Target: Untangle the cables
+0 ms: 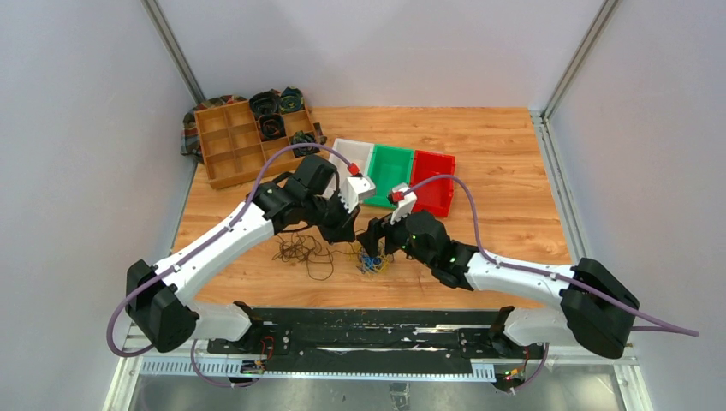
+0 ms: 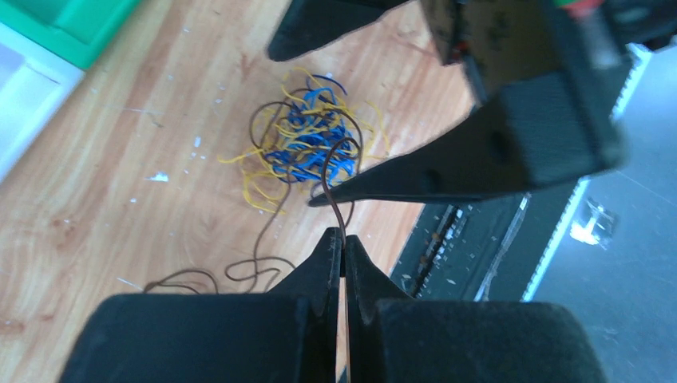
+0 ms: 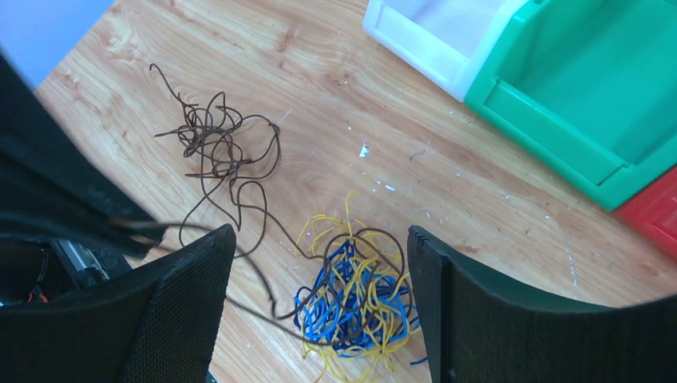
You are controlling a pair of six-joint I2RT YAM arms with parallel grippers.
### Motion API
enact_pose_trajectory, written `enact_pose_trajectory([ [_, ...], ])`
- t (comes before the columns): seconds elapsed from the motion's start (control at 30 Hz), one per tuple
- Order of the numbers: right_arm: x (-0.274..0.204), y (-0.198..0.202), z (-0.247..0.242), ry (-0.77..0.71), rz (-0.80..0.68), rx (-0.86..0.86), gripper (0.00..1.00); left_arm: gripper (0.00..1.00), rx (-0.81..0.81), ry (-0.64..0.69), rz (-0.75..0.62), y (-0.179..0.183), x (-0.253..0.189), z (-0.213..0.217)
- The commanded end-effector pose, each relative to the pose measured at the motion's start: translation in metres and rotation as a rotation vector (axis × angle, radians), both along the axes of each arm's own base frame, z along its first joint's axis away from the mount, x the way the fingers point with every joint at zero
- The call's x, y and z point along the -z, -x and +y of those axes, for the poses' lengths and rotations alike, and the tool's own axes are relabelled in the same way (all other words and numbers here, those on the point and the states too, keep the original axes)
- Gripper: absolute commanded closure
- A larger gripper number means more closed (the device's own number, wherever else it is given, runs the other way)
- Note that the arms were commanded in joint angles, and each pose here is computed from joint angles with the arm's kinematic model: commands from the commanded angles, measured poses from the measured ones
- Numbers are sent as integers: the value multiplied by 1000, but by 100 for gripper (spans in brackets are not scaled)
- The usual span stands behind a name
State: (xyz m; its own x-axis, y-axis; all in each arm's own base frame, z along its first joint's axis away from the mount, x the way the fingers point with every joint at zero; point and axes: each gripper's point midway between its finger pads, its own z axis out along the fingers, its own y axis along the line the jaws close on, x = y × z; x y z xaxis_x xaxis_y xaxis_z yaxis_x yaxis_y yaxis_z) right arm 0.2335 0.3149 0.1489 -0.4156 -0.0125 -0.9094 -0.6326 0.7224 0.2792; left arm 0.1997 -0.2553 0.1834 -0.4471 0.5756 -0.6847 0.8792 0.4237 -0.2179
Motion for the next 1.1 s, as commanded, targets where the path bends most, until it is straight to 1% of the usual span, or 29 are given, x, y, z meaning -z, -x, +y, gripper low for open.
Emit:
enact_pose_trajectory([
  [0.0, -17, -17, 12, -54, -57, 22, 21, 99, 86, 64, 20, 19, -32, -5],
  [0.3, 11, -36, 17, -28, -50, 98, 23, 99, 162, 165, -107, 35, -117, 1],
  [0.47, 23, -41, 24, -38, -29, 107, 26, 100, 158, 199, -198, 37, -156, 8],
  [0.83, 47, -38, 13, -3, 9, 142, 29, 99, 117, 259, -442, 24, -228, 18],
  [0.97, 52, -34, -1, 10, 9, 169, 28, 99, 74, 260, -542, 14, -254, 25],
  [1.07, 58, -30, -8, 19, 18, 179, 28, 100, 32, 271, -642, 6, -284, 32],
])
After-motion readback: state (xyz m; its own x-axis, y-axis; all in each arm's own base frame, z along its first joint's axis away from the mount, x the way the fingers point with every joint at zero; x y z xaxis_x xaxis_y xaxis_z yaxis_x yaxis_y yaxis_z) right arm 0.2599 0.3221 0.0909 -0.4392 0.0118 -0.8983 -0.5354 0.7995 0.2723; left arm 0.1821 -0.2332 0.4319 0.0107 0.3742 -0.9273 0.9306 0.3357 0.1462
